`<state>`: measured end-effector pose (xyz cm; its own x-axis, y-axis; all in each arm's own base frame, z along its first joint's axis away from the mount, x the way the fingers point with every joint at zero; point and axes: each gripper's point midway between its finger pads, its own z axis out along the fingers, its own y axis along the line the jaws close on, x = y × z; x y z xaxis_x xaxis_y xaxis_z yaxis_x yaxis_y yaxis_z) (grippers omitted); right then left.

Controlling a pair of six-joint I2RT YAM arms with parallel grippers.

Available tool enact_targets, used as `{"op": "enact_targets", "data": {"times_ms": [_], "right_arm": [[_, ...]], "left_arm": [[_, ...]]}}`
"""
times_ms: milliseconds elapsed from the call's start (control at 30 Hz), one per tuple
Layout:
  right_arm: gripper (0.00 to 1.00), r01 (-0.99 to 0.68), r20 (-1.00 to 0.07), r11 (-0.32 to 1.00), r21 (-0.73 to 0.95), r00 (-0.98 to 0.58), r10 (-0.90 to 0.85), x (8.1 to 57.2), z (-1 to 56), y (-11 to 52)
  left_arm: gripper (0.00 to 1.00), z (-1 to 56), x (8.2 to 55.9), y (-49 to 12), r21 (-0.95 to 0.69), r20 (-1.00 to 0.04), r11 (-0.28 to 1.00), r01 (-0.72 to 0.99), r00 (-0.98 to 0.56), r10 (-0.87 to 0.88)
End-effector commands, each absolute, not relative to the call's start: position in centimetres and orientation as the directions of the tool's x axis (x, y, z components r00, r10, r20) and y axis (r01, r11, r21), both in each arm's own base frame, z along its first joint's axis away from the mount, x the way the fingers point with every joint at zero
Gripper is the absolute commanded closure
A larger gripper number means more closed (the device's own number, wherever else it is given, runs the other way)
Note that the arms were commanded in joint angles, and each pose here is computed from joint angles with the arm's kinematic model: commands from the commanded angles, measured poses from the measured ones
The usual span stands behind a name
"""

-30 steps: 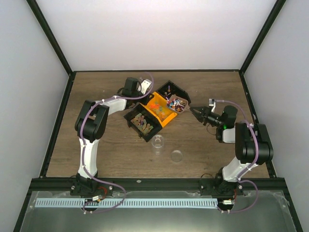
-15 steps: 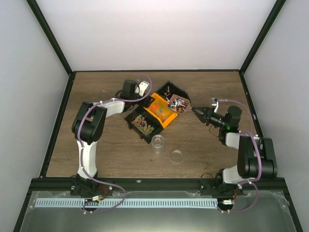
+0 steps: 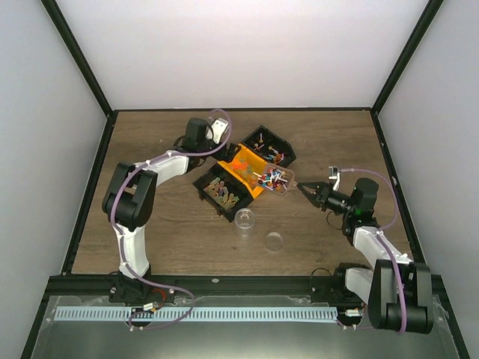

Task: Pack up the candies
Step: Place the fake candies in the packing bottle.

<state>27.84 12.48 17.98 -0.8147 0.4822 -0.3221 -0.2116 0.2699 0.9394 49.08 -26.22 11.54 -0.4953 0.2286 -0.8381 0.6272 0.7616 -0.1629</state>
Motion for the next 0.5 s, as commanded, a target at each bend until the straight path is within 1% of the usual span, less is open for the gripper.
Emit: {"op": "enact_targets", "data": {"times_ms": [0,200,333,467], "right_arm": [[0.99,-0.218,-0.314,0.25,0.944,-0.829,0.463,25.8,18.1,12.8],[0.99,-0.207,-0.295,0.235,0.95,-0.844,0.449,23.7,18.0,13.2],[0.99,-0.221,-0.311,0.242,0.945,-0.84,0.444,22.7,18.7,13.3],[0.99,-0.23,-0.316,0.24,0.943,-0.843,0.434,21.9,18.9,13.4]], "left_arm": [[0.0,16.5,48.6,-26.3,-0.182,-0.894,0.757,0.628,-0.426,0.138],[0.0,17.4,46.5,-24.6,-0.254,-0.885,0.796,0.55,-0.465,0.039],[0.0,19.6,43.2,-24.4,-0.34,-0.896,0.766,0.545,-0.436,-0.087],[0.0,19.1,39.7,-25.0,-0.343,-0.904,0.76,0.551,-0.412,-0.109]]}}
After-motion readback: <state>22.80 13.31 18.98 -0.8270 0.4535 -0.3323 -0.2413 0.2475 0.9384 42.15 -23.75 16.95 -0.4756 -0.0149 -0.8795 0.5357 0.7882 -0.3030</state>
